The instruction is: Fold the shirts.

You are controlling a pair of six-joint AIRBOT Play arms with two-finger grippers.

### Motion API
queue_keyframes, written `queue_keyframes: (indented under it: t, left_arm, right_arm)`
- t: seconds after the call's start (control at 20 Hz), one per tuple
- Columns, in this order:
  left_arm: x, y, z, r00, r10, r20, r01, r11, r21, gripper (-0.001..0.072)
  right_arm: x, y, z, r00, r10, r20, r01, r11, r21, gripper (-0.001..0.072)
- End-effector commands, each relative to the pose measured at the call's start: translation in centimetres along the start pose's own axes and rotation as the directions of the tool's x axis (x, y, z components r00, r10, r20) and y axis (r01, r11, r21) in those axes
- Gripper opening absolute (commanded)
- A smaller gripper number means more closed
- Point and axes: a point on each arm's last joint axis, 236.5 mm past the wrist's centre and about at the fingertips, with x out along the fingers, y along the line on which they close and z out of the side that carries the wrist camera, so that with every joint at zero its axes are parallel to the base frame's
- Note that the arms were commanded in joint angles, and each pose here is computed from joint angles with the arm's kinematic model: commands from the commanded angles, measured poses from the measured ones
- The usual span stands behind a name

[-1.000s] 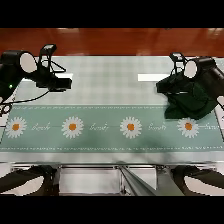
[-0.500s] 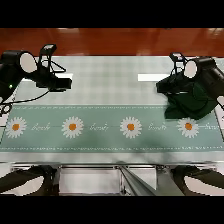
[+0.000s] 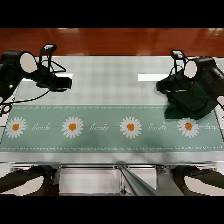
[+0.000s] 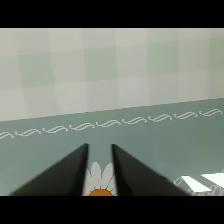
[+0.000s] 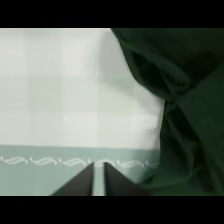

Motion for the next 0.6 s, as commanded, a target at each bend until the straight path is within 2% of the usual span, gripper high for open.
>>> queue_keyframes:
  t: [0.0,0.05,0.15,0.25,0.35,0.45,0.55]
  left_arm:
    - [-0.2,1.1,-0.3,1.000,0.027,-0.016,-0.027,1.000,0.000,0.0510]
    - [-0.4,2.4,-1.1,0.996,0.070,-0.052,-0.070,0.998,0.003,0.0510]
    - [-1.6,4.6,-2.4,0.988,0.119,-0.096,-0.117,0.993,0.029,0.0510]
    - [-3.1,5.4,-2.4,0.993,0.111,-0.029,-0.111,0.994,-0.004,0.0510]
    - [-4.0,5.1,-3.2,0.995,0.068,0.075,-0.064,0.996,-0.054,0.0510]
    - [-3.4,3.6,-5.3,0.994,-0.009,0.111,0.019,0.995,-0.094,0.0510]
    - [-2.3,2.0,-7.6,0.991,-0.084,0.106,0.098,0.986,-0.132,0.0509]
  right_arm:
    - [-0.5,0.0,2.9,0.993,0.000,0.114,0.008,0.997,-0.074,0.0412]
    - [-1.3,-1.5,3.9,0.987,-0.065,0.146,0.082,0.991,-0.109,0.0416]
    - [-3.7,-7.8,5.9,0.938,-0.285,0.198,0.315,0.939,-0.138,0.0416]
    - [-5.1,-14.3,6.2,0.889,-0.415,0.193,0.435,0.897,-0.076,0.0415]
    - [-4.6,-19.1,4.7,0.895,-0.428,0.126,0.425,0.904,0.054,0.0415]
    - [-2.7,-21.9,3.0,0.932,-0.357,0.063,0.341,0.922,0.183,0.0415]
    - [-0.3,-23.4,1.1,0.961,-0.278,-0.004,0.271,0.933,0.236,0.0415]
